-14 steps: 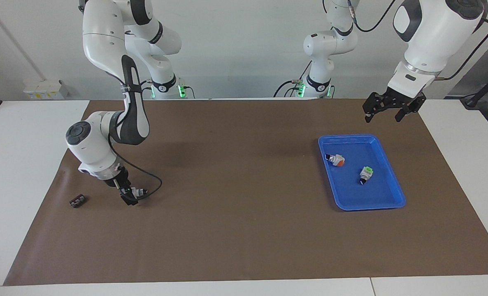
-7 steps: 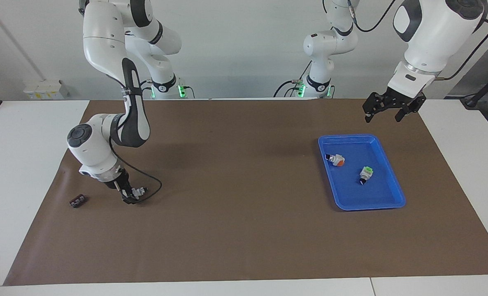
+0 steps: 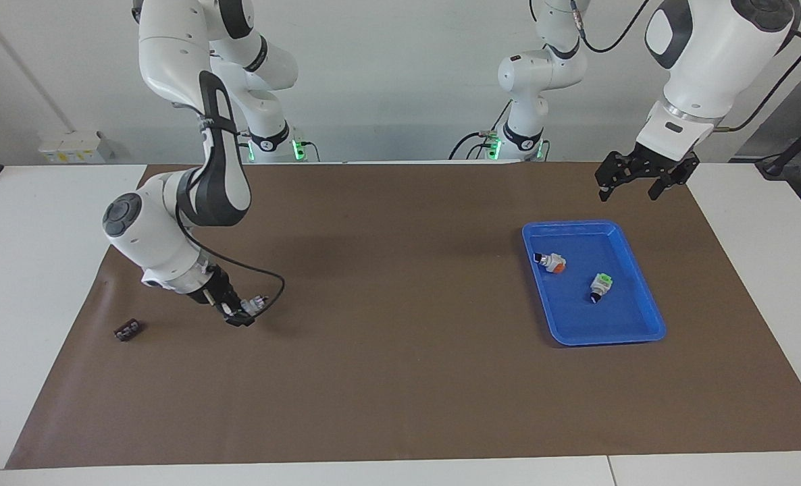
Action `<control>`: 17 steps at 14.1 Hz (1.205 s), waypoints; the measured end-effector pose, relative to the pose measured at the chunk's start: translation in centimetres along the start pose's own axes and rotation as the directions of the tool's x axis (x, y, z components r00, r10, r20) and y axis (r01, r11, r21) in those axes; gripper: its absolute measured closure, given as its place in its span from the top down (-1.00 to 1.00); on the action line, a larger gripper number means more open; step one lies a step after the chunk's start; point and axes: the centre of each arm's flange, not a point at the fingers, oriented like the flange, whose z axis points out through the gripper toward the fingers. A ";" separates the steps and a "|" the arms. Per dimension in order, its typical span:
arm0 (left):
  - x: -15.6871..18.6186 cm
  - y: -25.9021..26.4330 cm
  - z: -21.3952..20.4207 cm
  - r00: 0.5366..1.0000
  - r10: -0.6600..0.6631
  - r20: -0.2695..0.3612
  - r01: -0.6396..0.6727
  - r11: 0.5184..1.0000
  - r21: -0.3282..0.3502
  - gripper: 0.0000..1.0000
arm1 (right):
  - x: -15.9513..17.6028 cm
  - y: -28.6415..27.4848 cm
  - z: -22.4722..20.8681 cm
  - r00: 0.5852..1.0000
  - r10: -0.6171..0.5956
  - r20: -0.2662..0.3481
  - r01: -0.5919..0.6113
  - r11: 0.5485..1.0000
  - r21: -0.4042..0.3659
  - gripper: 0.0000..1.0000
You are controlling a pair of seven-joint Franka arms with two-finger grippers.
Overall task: Turn and place switch with both arms
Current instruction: 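Lift the switch with the right gripper while the left gripper rises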
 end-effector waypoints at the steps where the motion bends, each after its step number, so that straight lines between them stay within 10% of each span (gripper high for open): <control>1: 0.0 0.0 0.0 1.000 0.000 0.000 0.000 1.000 0.000 1.00 | -2.3 -1.2 -1.6 0.999 0.004 0.050 -0.006 0.999 0.045 -0.15; 10: 0.0 0.5 0.0 1.000 0.007 0.000 -0.007 1.000 0.000 1.00 | -23.3 -10.0 -5.5 0.881 0.241 0.407 -0.341 0.920 0.194 -0.15; 17: -1.1 4.4 -0.2 0.999 -0.039 0.032 0.043 0.991 -0.128 0.92 | -29.8 -11.3 -4.4 0.835 0.272 0.479 -0.393 0.903 0.173 -0.15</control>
